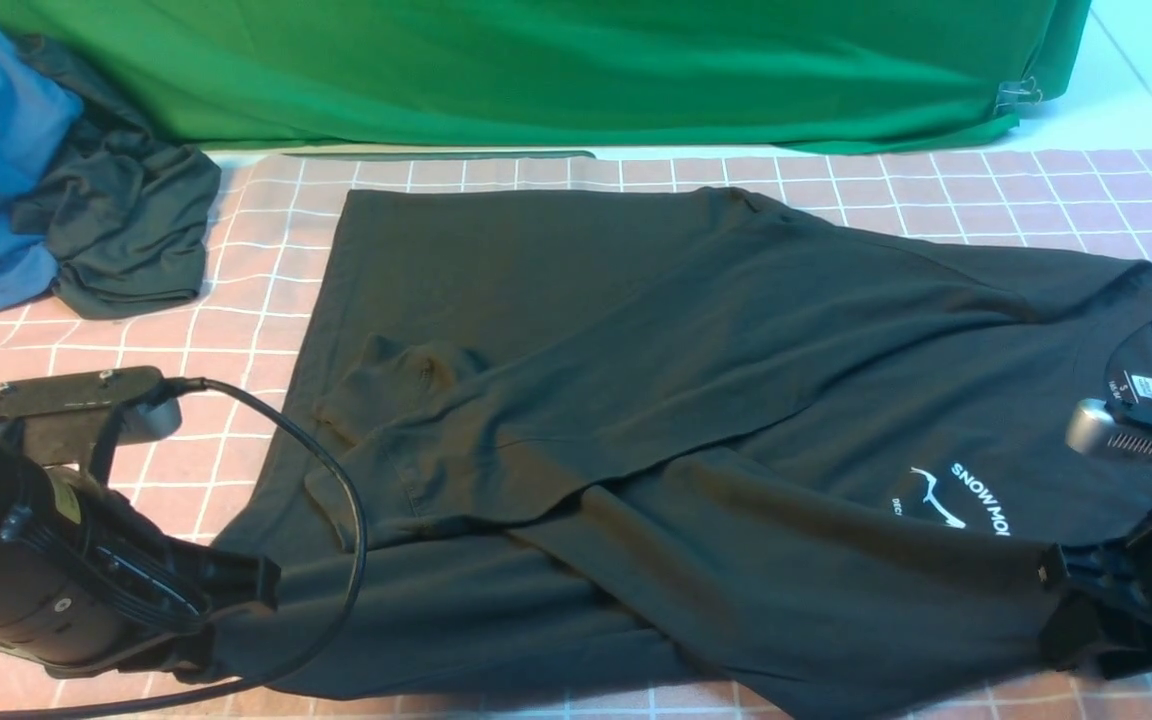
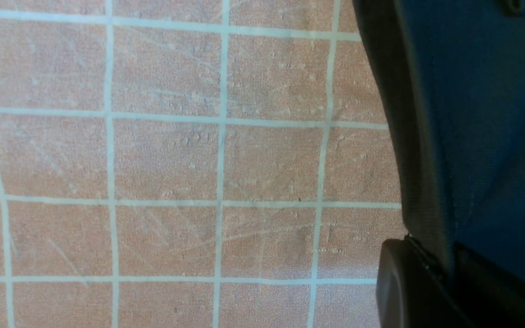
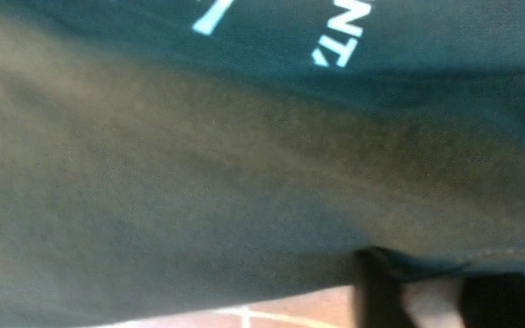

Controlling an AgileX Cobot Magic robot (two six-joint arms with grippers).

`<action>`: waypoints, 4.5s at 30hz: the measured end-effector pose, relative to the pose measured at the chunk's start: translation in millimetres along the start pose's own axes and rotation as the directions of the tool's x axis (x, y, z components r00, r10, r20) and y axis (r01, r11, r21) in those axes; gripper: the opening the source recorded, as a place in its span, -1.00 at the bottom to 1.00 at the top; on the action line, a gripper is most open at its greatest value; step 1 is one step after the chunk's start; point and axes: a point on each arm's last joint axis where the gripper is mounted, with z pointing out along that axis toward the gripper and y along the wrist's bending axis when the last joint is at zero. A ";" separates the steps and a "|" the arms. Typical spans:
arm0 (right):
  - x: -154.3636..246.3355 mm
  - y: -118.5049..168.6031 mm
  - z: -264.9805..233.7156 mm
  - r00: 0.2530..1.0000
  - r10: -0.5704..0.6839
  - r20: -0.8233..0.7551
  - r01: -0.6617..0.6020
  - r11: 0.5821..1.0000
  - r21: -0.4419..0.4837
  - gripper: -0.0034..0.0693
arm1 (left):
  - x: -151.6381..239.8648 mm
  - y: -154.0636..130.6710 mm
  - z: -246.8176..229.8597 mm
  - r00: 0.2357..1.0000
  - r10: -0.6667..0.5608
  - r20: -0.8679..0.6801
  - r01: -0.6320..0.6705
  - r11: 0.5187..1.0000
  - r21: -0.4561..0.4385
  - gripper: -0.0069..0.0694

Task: Fold a long-sleeved shirt over a pink coffee tablecloth.
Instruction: 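Grasp the near edge of the shirt at its hem and shoulder corners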

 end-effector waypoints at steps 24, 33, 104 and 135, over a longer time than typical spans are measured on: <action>5.3 12.3 -45.6 0.993 -0.097 0.070 0.097 0.995 0.005 -0.77 | 0.9 0.3 0.0 1.000 -0.001 -0.010 0.001 1.000 -0.003 -0.70; 14.5 6.4 -45.9 0.994 -0.104 -0.036 0.106 0.993 0.061 -0.77 | 0.9 0.3 0.0 1.000 -0.001 -0.010 0.001 1.000 -0.003 -0.70; 16.5 56.9 5.6 0.995 -0.094 0.032 0.098 0.986 -0.133 -0.59 | 1.2 0.3 0.0 1.000 0.026 -0.013 -0.026 1.000 -0.003 -0.70; 55.7 56.2 -45.4 0.969 -0.208 -0.131 0.196 0.976 -0.098 -0.43 | 20.0 2.3 -2.3 0.976 -0.002 -0.220 -0.003 1.000 -0.025 -0.70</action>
